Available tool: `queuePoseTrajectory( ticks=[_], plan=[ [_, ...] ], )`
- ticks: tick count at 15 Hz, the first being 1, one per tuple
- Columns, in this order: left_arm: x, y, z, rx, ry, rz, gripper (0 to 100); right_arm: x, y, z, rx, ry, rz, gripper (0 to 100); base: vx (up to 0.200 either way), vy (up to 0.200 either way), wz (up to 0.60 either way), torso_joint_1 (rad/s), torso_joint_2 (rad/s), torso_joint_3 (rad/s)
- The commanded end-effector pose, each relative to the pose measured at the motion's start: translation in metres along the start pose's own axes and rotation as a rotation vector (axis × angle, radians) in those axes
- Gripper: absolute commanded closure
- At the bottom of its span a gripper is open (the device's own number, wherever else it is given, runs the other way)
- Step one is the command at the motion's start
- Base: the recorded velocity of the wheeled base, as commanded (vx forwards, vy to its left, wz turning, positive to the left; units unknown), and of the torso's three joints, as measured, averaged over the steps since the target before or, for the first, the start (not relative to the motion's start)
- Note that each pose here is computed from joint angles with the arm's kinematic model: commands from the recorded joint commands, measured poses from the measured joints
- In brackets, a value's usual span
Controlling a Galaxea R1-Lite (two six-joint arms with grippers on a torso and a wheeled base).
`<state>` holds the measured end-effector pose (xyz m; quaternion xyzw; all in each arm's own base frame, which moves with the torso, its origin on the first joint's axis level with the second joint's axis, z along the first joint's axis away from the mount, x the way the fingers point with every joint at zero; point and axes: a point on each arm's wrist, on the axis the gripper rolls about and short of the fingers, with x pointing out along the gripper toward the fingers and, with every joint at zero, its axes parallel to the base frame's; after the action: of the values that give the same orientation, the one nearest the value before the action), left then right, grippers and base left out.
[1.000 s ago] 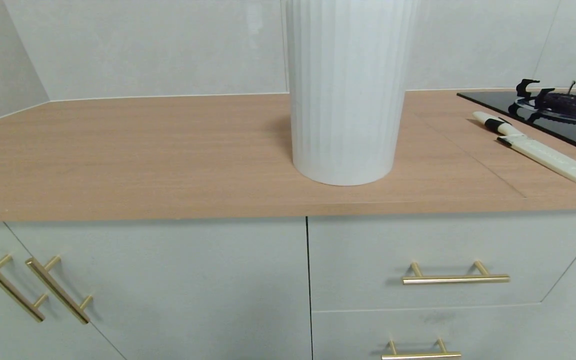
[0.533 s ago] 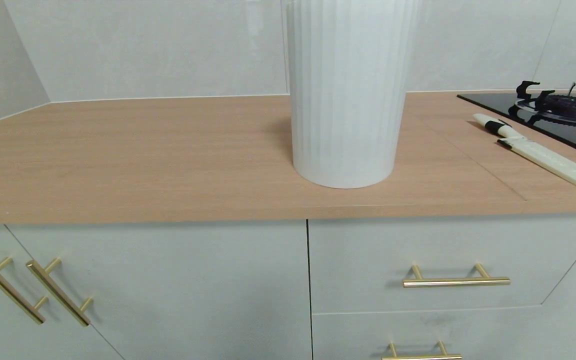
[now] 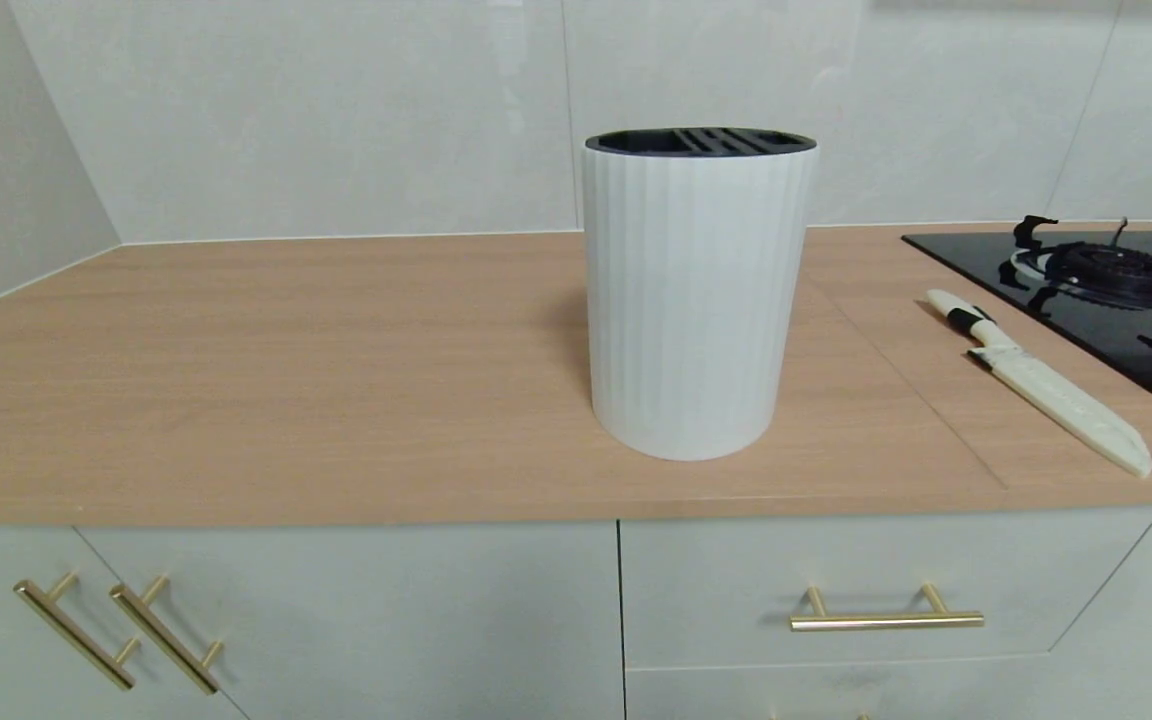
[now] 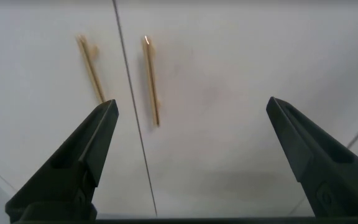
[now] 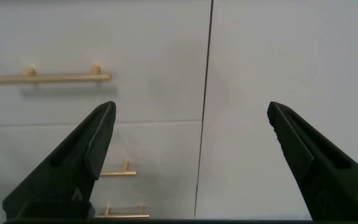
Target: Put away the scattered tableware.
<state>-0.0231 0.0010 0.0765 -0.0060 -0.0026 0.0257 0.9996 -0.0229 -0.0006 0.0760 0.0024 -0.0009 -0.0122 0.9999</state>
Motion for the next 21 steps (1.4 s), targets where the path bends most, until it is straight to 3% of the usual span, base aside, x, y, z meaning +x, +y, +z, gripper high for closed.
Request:
queuePoseTrajectory(
  ticks=[1,21],
  plan=[
    [0.0000,0.0000,-0.0001,0.000,0.000,0.001,0,0.0001,0.0000,0.0000,0.000,0.002,0.000,0,0.000,0.000,0.00,0.129,-0.46,-0.325],
    [0.0000,0.0000,-0.0001,0.000,0.000,0.001,0,0.0001,0.0000,0.0000,0.000,0.002,-0.002,0,0.000,0.000,0.00,0.193,-0.50,-0.311]
  ],
)
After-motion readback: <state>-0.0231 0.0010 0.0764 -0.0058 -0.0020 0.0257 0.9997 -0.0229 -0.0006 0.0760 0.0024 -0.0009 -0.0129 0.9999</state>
